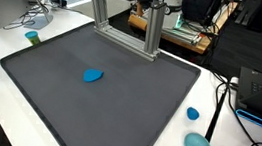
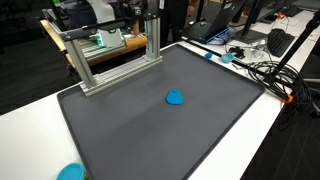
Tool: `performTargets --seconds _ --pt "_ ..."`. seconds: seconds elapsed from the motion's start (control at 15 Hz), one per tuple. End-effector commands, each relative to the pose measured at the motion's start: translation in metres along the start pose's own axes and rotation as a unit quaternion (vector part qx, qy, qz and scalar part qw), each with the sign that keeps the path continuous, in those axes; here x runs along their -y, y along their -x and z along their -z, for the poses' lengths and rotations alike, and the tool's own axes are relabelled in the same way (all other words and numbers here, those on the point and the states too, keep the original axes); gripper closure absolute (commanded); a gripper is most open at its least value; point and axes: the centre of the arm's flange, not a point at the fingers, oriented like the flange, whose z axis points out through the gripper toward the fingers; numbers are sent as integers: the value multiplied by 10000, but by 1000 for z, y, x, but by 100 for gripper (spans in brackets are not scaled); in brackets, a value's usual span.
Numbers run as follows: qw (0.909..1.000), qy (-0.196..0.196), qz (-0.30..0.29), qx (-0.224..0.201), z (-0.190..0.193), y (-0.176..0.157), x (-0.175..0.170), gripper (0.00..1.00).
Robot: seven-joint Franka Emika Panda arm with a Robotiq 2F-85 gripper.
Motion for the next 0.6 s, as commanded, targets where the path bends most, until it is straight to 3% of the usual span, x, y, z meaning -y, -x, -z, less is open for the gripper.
performTargets --seconds 0.0,0.27,0.47,0.53 --pt "9987 -476 11 -161 27 9 -11 0" --pt "9973 -598 -184 -376 51 13 -21 0" --pt "9966 -608 243 -492 68 24 -19 0" --pt "9979 -476 -37 -439 53 11 -19 0"
